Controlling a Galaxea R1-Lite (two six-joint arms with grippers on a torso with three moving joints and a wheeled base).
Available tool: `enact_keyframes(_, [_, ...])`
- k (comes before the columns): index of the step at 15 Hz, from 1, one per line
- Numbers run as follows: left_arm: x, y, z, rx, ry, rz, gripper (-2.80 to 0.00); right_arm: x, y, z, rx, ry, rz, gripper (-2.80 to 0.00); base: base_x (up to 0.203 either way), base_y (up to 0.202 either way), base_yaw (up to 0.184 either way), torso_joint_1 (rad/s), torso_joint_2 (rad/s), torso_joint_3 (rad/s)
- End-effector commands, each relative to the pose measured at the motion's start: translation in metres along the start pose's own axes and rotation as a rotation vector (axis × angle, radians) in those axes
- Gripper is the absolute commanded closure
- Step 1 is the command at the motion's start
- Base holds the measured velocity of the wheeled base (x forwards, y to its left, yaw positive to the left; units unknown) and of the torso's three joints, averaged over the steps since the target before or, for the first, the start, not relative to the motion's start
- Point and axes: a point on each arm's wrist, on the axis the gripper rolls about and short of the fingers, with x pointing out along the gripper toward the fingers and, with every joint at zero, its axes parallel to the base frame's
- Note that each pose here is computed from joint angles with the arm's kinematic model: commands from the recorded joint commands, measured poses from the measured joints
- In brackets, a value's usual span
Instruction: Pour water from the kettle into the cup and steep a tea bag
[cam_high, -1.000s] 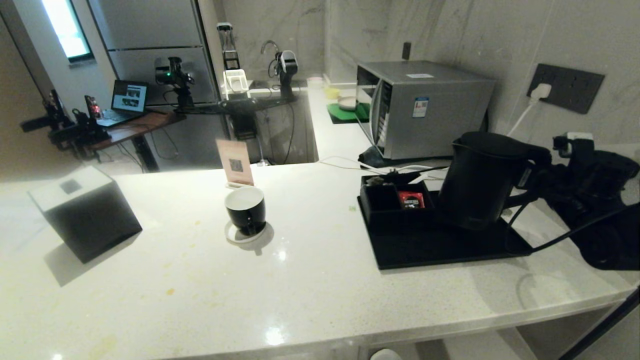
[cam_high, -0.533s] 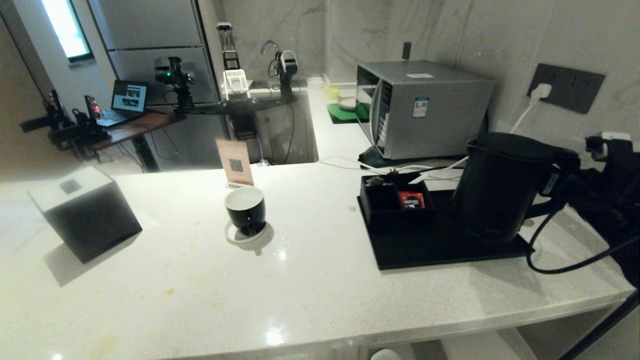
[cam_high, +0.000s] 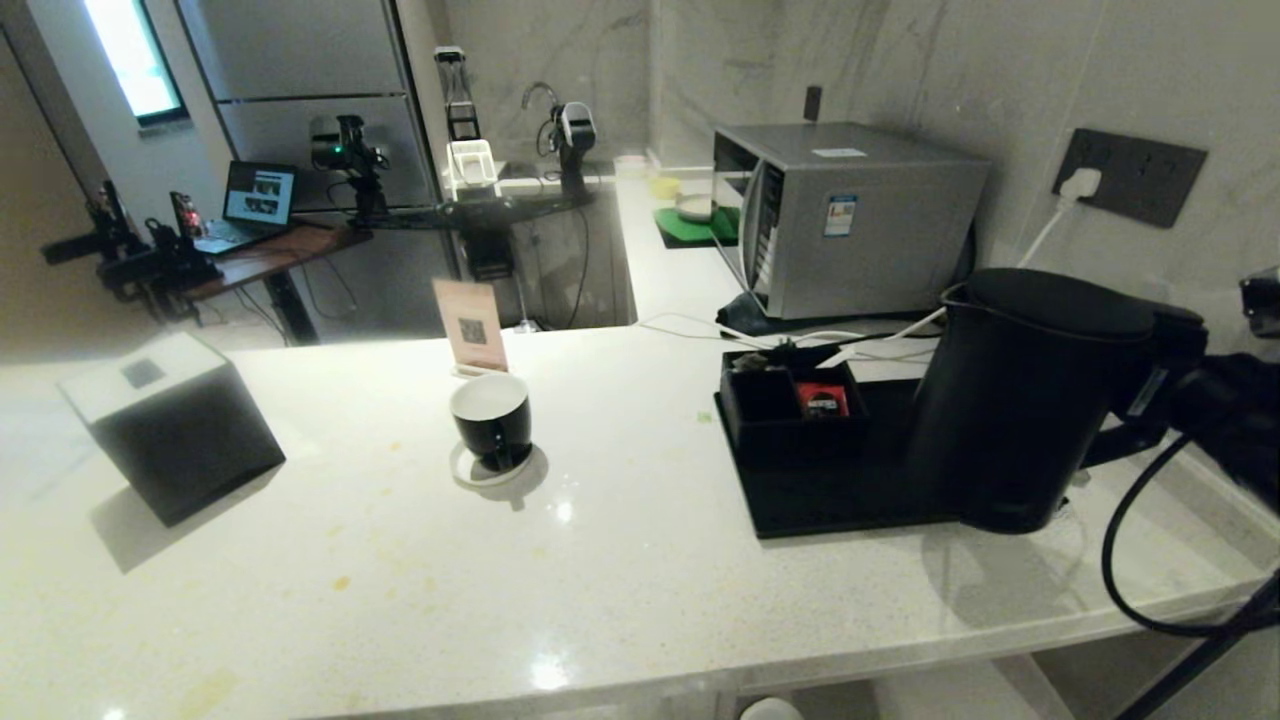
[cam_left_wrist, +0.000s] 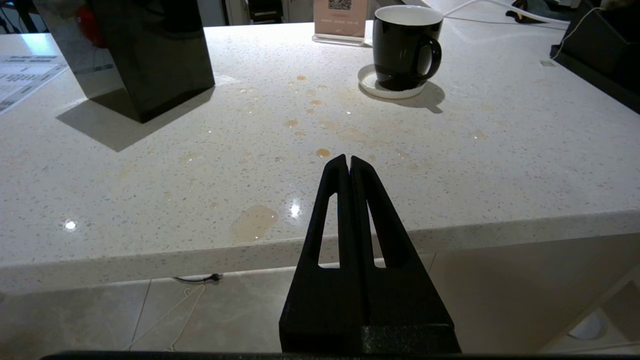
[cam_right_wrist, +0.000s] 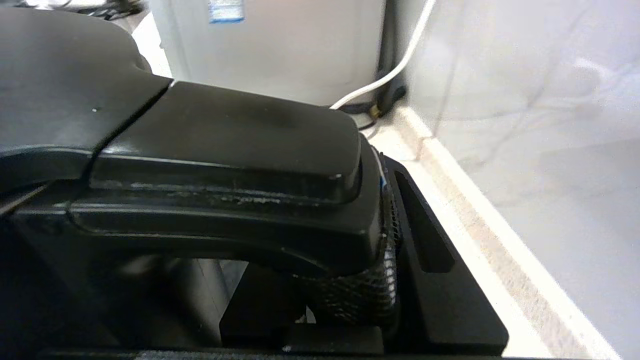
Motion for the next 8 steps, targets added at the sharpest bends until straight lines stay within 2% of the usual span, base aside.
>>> enact_keyframes(1, [0.0001,0.0000,0.0001,0.000,0.001,0.000,0.00,-0.0099,0.0013,0.0110,-0.002,-0.040,0.004,0.00,0.000,0.000,0.000,0.000,0.00,0.000])
enact_keyframes(8, [0.0001,0.0000,0.0001,0.000,0.001,0.000,0.00,-0.0131,0.0011,0.0136,-0.003,-0.049,0.002,0.00,0.000,0.000,0.000,0.000,0.00,0.000])
